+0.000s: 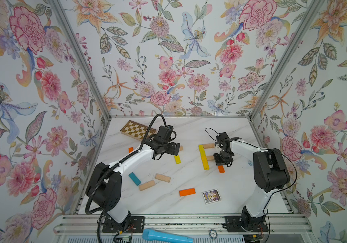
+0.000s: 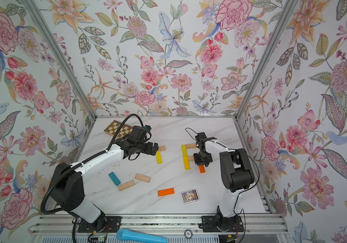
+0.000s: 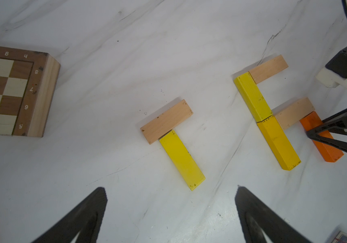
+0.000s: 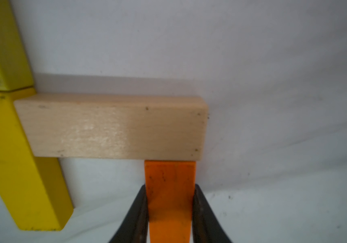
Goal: Assemble the number 6 with building blocks
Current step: Assemble the building block at the center of the board, then pick up the building block from the center of the board.
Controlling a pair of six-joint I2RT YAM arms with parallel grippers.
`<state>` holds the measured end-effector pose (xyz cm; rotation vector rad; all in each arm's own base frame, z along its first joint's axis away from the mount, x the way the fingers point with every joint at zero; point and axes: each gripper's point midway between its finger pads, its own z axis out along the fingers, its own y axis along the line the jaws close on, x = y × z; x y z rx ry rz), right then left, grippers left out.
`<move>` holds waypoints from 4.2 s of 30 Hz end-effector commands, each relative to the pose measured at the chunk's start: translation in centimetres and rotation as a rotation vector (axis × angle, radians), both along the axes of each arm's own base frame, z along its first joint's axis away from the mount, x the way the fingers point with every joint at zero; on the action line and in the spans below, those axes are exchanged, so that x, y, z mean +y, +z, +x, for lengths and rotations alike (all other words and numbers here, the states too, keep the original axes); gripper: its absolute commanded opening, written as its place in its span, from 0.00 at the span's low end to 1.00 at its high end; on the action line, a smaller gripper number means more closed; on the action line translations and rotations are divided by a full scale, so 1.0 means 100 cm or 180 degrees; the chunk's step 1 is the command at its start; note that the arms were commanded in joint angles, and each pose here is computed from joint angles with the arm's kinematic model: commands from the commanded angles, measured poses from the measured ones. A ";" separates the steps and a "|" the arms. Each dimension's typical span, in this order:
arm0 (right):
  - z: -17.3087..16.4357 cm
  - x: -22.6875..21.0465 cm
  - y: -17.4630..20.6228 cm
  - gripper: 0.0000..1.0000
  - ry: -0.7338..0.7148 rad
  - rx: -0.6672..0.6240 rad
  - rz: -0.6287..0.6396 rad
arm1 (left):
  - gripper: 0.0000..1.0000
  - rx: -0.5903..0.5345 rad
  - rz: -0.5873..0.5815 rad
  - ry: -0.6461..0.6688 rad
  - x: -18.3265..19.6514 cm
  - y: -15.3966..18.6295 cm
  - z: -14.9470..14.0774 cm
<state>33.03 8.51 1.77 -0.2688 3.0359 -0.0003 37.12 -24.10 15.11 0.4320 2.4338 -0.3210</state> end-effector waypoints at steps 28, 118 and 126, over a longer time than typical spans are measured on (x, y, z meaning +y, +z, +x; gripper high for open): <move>-0.003 -0.003 -0.010 0.54 -0.0076 0.0113 -0.0072 | 0.99 -0.0105 -0.0032 0.0054 0.005 0.016 0.003; -0.047 -0.079 0.179 0.71 -0.2510 -0.1758 0.1564 | 0.16 0.0590 0.1662 -0.3142 -0.082 -0.115 -0.200; -0.046 -0.104 0.178 0.71 -0.2719 -0.1837 0.1510 | 0.14 0.0207 0.1575 -0.3182 -0.119 -0.067 -0.153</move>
